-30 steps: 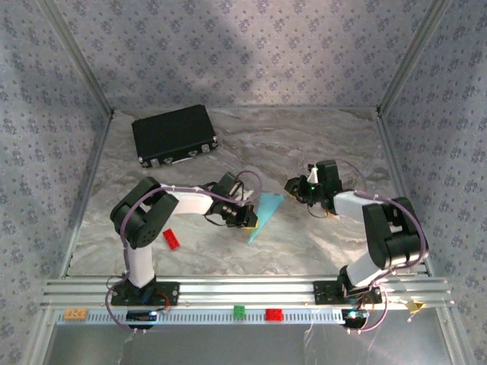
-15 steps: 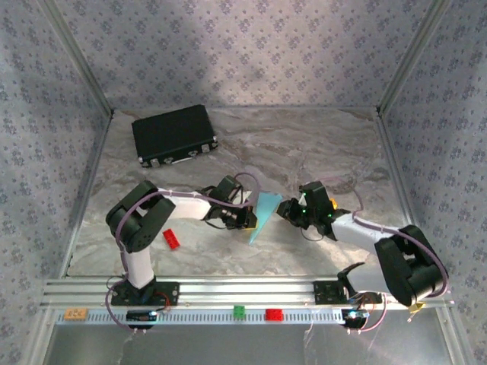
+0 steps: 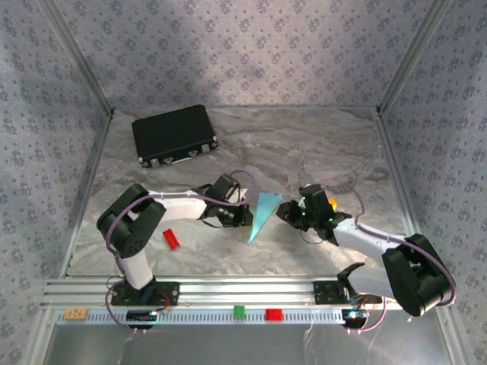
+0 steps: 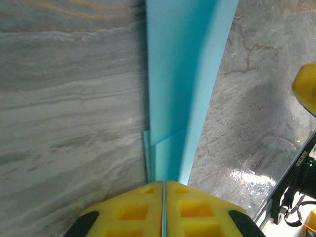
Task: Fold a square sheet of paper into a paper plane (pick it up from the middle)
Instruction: Fold the wing for the fifth time at the center of the table, then move the paper plane to the center of the table.
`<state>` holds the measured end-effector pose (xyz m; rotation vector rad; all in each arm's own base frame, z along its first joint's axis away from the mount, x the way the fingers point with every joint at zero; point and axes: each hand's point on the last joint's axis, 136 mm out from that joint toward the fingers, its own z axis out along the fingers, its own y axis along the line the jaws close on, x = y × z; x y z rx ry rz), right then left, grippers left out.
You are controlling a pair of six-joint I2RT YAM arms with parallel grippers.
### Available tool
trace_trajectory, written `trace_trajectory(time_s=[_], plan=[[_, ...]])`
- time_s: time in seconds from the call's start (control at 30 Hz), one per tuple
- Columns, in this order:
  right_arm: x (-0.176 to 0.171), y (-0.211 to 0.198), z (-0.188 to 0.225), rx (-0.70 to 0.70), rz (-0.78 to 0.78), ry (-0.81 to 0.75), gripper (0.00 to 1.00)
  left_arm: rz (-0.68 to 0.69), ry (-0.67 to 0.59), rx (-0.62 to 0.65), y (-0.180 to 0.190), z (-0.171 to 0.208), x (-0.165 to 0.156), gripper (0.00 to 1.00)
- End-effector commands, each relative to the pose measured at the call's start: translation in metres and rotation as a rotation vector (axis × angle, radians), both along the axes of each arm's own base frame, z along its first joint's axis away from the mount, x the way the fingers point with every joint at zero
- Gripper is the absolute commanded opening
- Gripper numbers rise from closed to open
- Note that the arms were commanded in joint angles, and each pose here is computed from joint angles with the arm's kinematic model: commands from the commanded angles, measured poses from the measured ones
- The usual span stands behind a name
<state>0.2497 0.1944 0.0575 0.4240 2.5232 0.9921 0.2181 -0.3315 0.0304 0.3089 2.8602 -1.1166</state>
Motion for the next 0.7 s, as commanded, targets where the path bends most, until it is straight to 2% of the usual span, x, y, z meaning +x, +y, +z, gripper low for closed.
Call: trace_trajectory(time_s=[0.0,0.3,0.67], plan=[[0.004,0.007,0.004,-0.002,0.014,0.003,0.25,-0.001,-0.020,-0.007,0.004,0.011,0.008,0.13],[0.002,0.020,-0.004,-0.004,0.056,0.033,0.25,-0.048,0.023,-0.051,-0.002,0.013,0.005,0.21],[-0.006,0.029,-0.018,-0.035,0.094,0.082,0.24,-0.070,0.067,-0.027,-0.002,0.002,0.001,0.21]])
